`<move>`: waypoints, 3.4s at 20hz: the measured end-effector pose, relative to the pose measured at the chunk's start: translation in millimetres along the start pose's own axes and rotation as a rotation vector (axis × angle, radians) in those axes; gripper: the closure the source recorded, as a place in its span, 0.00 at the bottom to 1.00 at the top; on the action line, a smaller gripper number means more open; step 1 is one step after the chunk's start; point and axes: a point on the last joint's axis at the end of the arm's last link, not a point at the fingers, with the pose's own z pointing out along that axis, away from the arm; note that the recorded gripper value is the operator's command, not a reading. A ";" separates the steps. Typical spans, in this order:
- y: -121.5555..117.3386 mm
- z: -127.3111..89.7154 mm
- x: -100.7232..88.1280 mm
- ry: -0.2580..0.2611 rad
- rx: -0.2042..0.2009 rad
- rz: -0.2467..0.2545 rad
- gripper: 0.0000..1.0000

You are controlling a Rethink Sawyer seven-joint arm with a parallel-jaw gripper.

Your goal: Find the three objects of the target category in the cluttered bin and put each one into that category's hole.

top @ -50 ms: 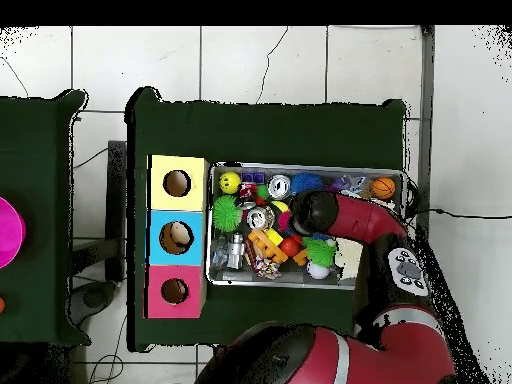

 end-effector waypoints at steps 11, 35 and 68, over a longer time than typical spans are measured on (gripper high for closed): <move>-5.1 -99.6 4.1 0.071 0.041 0.001 1.00; 73.3 -102.7 67.7 0.041 0.049 -0.114 1.00; 22.6 -8.2 46.1 0.075 0.044 0.046 0.00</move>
